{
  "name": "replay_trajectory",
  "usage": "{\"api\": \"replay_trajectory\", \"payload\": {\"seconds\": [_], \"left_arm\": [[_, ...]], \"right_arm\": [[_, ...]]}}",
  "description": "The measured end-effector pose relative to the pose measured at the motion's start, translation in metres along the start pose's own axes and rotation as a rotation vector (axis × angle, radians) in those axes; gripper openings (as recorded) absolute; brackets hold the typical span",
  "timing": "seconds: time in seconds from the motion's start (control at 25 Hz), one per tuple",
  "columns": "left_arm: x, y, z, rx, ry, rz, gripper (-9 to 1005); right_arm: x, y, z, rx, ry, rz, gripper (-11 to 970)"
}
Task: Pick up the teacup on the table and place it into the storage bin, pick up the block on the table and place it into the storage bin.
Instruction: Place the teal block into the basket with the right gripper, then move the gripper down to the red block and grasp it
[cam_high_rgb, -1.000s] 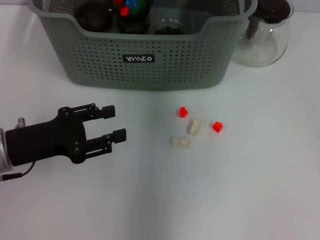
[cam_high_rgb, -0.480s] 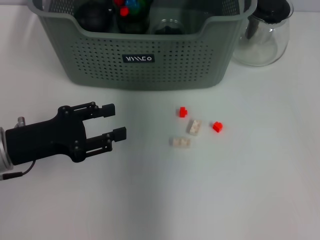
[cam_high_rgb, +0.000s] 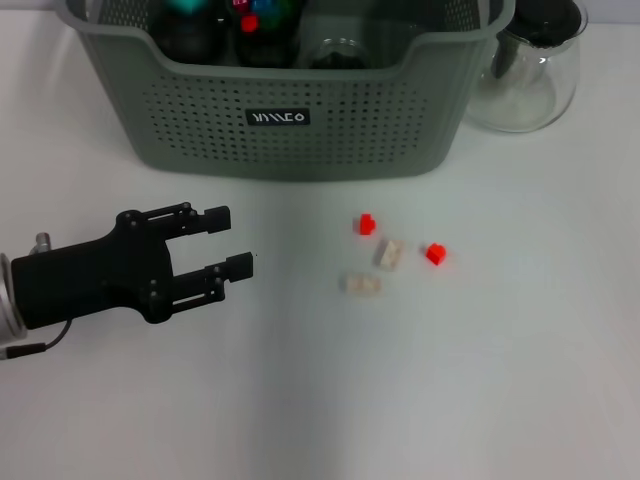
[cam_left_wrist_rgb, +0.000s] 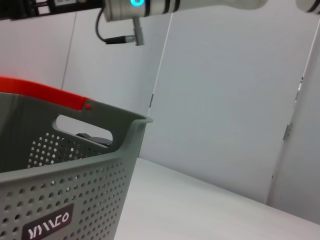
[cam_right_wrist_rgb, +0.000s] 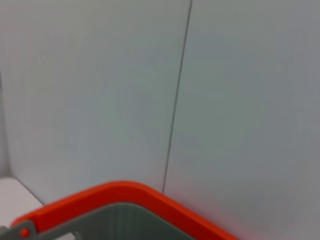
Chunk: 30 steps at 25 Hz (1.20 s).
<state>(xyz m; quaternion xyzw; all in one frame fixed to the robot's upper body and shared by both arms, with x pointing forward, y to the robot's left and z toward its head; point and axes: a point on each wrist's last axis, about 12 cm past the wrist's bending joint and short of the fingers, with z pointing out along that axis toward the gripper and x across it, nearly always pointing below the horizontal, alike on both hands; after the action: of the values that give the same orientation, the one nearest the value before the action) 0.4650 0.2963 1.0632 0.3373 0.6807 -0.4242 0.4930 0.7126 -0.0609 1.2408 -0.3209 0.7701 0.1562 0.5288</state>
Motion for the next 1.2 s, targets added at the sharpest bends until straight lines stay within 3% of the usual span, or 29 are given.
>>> {"api": "replay_trajectory", "payload": {"seconds": [0.16,0.4,0.68,0.76,0.96,1.2], "left_arm": [[0.000,0.000,-0.002,-0.012,-0.008,0.004,632],[0.002,0.001,-0.005,-0.037,-0.017,0.010,632],[0.004,0.001,-0.009,-0.053,-0.008,0.005,632],[0.005,0.001,-0.010,-0.059,-0.009,0.004,632],[0.005,0.001,-0.010,-0.060,-0.008,0.003,632],[0.005,0.001,-0.009,-0.057,-0.010,0.002,633]], "right_arm": [[0.009,-0.015,-0.044,-0.082,-0.126,0.090,715],[0.062,-0.024,-0.138,-0.288,-0.301,0.054,706],[0.121,-0.037,-0.243,-0.474,-0.212,-0.076,706],[0.129,-0.038,-0.259,-0.505,-0.147,-0.097,706],[0.146,-0.030,-0.261,-0.571,0.166,-0.134,704],[0.147,-0.023,-0.223,-0.537,0.420,-0.122,702]]}}
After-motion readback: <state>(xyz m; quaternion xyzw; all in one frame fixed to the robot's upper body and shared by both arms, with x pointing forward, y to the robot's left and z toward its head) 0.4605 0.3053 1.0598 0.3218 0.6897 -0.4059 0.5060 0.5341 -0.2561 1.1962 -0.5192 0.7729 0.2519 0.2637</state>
